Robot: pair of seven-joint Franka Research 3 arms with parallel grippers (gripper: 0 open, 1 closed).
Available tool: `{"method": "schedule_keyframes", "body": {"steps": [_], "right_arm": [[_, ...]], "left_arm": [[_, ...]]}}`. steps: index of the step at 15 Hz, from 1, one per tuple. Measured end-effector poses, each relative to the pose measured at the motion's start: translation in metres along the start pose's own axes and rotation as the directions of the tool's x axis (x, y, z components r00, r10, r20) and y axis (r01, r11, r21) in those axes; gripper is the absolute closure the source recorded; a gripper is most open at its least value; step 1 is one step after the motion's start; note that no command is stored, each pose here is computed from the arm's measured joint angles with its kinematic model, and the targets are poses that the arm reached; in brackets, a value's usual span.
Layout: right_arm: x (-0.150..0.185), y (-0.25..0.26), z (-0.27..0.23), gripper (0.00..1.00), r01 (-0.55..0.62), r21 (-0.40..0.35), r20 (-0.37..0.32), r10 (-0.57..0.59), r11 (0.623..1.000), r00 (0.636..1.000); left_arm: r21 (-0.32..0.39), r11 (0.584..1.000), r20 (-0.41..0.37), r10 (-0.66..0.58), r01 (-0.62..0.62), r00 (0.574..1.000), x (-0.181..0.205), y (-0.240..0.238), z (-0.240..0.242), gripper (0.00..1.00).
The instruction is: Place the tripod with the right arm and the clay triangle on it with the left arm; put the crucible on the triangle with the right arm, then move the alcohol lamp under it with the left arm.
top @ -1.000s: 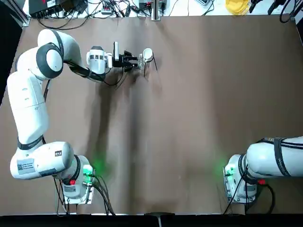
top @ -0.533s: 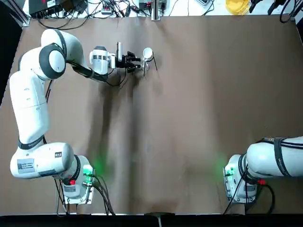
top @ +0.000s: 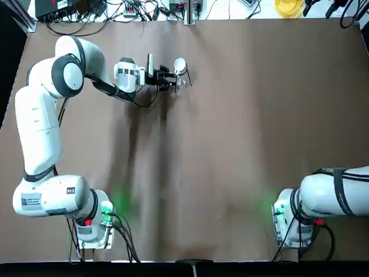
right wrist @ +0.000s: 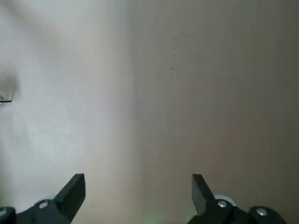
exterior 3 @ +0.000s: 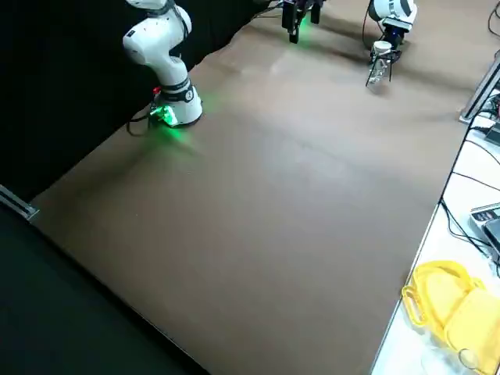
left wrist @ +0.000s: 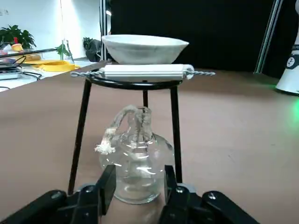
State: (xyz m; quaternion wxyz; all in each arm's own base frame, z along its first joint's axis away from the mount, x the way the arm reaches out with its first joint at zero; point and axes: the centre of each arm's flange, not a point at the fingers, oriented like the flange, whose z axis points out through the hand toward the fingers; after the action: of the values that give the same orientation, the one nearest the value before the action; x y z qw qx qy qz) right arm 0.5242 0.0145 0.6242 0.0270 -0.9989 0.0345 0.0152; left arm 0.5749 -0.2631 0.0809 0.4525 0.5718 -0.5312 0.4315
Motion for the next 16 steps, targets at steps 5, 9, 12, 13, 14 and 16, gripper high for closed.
{"method": "schedule_keyframes", "body": {"steps": [5,9,12,13,14,16], "right_arm": [[0.0,-0.006,-0.001,0.0,0.012,0.001,-0.008,-0.012,1.0,1.0],[0.002,-0.012,0.0,0.0,0.02,0.003,-0.018,-0.02,1.0,1.0],[0.005,-0.012,0.003,0.0,0.02,0.003,-0.016,-0.02,1.0,1.0],[0.005,-0.012,0.004,0.0,0.02,0.003,-0.014,-0.02,1.0,1.0],[0.006,-0.012,0.005,0.0,0.02,0.003,-0.013,-0.02,1.0,1.0],[0.006,-0.012,0.005,0.0,0.02,0.003,-0.013,-0.02,1.0,1.0]], "left_arm": [[0.026,1.0,-0.001,-0.002,0.002,1.0,0.001,-0.009,-0.013,0.2],[0.083,0.994,0.062,-0.074,0.068,0.995,0.019,-0.043,-0.082,0.0],[0.074,0.988,0.175,-0.149,0.138,0.973,0.059,-0.065,-0.127,0.0],[0.081,0.983,0.215,-0.178,0.164,0.96,0.076,-0.074,-0.141,0.0],[0.096,0.976,0.257,-0.214,0.195,0.943,0.095,-0.082,-0.154,0.0],[0.134,0.962,0.353,-0.272,0.24,0.895,0.131,-0.096,-0.179,0.0]]}}
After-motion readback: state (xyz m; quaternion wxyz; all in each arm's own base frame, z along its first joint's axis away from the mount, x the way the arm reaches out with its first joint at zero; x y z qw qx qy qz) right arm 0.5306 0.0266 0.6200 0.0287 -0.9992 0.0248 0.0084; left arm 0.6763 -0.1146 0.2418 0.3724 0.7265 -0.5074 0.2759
